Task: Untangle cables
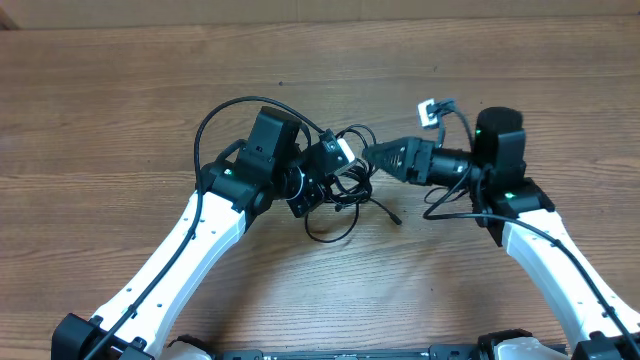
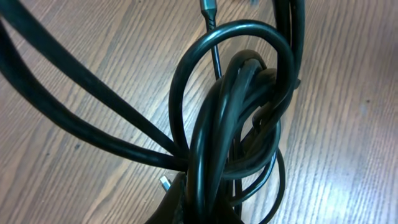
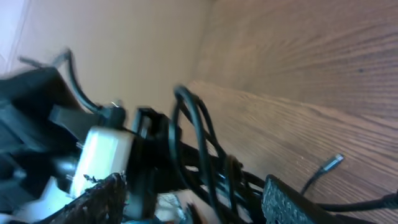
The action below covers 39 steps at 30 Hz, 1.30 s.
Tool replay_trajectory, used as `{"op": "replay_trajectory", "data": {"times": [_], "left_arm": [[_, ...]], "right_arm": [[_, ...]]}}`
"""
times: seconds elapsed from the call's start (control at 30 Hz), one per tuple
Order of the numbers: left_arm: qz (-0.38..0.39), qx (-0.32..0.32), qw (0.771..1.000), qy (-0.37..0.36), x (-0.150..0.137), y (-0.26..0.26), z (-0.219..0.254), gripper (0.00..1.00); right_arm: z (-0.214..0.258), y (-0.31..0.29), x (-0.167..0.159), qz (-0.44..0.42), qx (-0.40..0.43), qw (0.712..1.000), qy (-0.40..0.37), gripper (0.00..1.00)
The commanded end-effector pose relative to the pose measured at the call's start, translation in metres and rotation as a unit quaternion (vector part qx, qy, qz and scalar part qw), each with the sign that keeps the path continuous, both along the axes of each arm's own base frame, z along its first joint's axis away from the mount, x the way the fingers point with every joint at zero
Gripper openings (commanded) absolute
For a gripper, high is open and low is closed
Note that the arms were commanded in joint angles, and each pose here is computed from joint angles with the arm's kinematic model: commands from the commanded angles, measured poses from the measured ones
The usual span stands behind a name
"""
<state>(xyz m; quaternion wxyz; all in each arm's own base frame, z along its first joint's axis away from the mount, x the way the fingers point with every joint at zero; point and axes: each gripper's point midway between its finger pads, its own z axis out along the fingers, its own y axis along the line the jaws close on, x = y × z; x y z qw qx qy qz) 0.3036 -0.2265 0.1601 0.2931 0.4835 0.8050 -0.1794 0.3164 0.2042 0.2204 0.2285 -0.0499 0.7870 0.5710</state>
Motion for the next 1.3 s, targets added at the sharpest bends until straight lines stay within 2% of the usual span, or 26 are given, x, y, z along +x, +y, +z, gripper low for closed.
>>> {"op": "replay_trajectory", "data": {"times": [0.0, 0.13, 0.27, 0.3, 0.9, 1.03, 1.13, 1.17, 1.27], "left_arm": [[-0.006, -0.030, 0.999, 0.015, -0.005, -0.009, 0.007, 0.04], [-0.002, -0.032, 0.999, 0.017, -0.005, -0.009, 0.007, 0.04], [-0.002, -0.032, 0.999, 0.017, -0.005, -0.009, 0.007, 0.04], [-0.002, -0.033, 0.999, 0.017, -0.005, -0.009, 0.007, 0.04], [0.009, -0.065, 0.998, 0.016, 0.001, -0.017, 0.017, 0.04], [0.002, -0.073, 0.997, 0.020, -0.002, -0.020, 0.019, 0.04], [-0.006, -0.081, 0.996, 0.026, -0.005, -0.023, 0.020, 0.04], [-0.007, -0.082, 0.996, 0.026, -0.005, -0.023, 0.020, 0.04], [-0.007, -0.082, 0.996, 0.027, -0.005, -0.024, 0.020, 0.04]], "right_arm": [[-0.005, -0.003, 0.007, -0.012, -0.055, 0.996, -0.069, 0.60], [-0.018, -0.006, 0.007, -0.022, -0.082, 0.995, -0.061, 0.55], [-0.018, -0.007, 0.007, -0.024, -0.084, 0.994, -0.061, 0.37], [-0.019, -0.007, 0.007, -0.023, -0.084, 0.994, -0.061, 0.36], [-0.028, -0.006, -0.001, -0.007, -0.097, 0.994, -0.052, 0.35], [-0.028, -0.006, -0.001, -0.007, -0.097, 0.994, -0.052, 0.27], [-0.028, -0.006, -0.001, -0.007, -0.097, 0.994, -0.052, 0.13], [-0.028, -0.006, -0.001, -0.007, -0.097, 0.994, -0.052, 0.04], [-0.028, -0.006, -0.001, -0.007, -0.097, 0.994, -0.052, 0.04]]}}
